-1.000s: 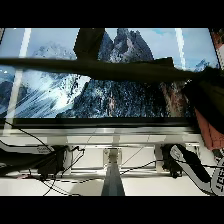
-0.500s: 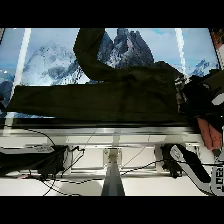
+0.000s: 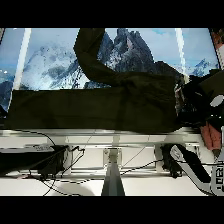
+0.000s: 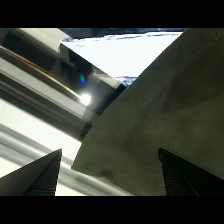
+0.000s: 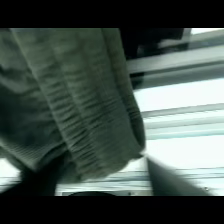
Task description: Fold the clothes and pants, and hang the long-sleeved shirts on hangers.
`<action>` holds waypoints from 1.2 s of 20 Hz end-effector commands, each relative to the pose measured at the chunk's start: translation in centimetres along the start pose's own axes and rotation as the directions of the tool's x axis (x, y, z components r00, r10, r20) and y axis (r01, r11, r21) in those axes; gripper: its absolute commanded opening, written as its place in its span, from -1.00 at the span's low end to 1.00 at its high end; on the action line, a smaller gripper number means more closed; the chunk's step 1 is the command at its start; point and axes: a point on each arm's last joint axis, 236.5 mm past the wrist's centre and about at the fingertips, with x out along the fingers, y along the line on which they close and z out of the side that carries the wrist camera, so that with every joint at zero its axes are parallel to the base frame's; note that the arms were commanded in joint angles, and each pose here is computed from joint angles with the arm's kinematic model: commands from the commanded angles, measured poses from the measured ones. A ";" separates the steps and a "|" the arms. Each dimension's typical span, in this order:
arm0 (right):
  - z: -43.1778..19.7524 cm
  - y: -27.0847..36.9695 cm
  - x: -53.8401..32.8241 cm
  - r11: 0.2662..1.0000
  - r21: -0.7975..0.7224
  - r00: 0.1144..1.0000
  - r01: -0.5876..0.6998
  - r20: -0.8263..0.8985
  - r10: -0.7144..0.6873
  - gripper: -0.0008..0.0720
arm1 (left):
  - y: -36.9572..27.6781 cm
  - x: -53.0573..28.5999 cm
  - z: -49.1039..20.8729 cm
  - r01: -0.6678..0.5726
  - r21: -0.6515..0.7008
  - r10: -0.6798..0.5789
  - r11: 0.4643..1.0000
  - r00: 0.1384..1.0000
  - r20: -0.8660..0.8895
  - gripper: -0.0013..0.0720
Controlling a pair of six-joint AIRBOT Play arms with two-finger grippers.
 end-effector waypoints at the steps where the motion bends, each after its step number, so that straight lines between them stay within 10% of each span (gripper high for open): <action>1: 0.0 0.5 -0.2 1.000 0.003 1.000 -0.020 0.001 0.020 0.75 | -1.2 0.1 2.1 0.073 -0.081 -0.066 0.994 0.993 0.093 0.95; 4: 1.9 1.7 -1.7 0.998 0.002 0.995 -0.069 0.074 0.069 0.75 | -6.8 -2.6 5.9 0.318 -0.131 -0.281 0.939 0.929 0.241 0.91; 7: 5.9 2.4 -4.4 0.996 -0.008 0.967 -0.092 0.237 0.091 0.74 | -16.1 -8.4 9.4 0.541 0.134 -0.549 0.831 0.754 0.360 0.38; 12: 9.8 2.6 -7.0 0.995 -0.056 0.912 -0.082 0.399 0.097 0.74 | -33.3 -11.9 7.9 0.546 0.496 -0.710 0.675 0.665 0.234 0.38; 17: 11.1 2.2 -7.7 0.997 -0.047 0.886 -0.064 0.457 0.079 0.73 | -50.0 -11.2 5.8 0.510 0.558 -0.728 0.655 0.624 0.285 0.45; 19: 11.5 2.1 -7.8 0.997 -0.045 0.879 -0.060 0.472 0.074 0.73 | -55.1 -10.4 3.4 0.481 0.618 -0.744 0.622 0.607 0.278 0.99; 24: 11.9 1.9 -8.0 0.998 -0.046 0.870 -0.052 0.489 0.068 0.73 | -58.2 -4.2 0.8 0.573 0.477 -0.715 0.667 0.671 0.195 0.99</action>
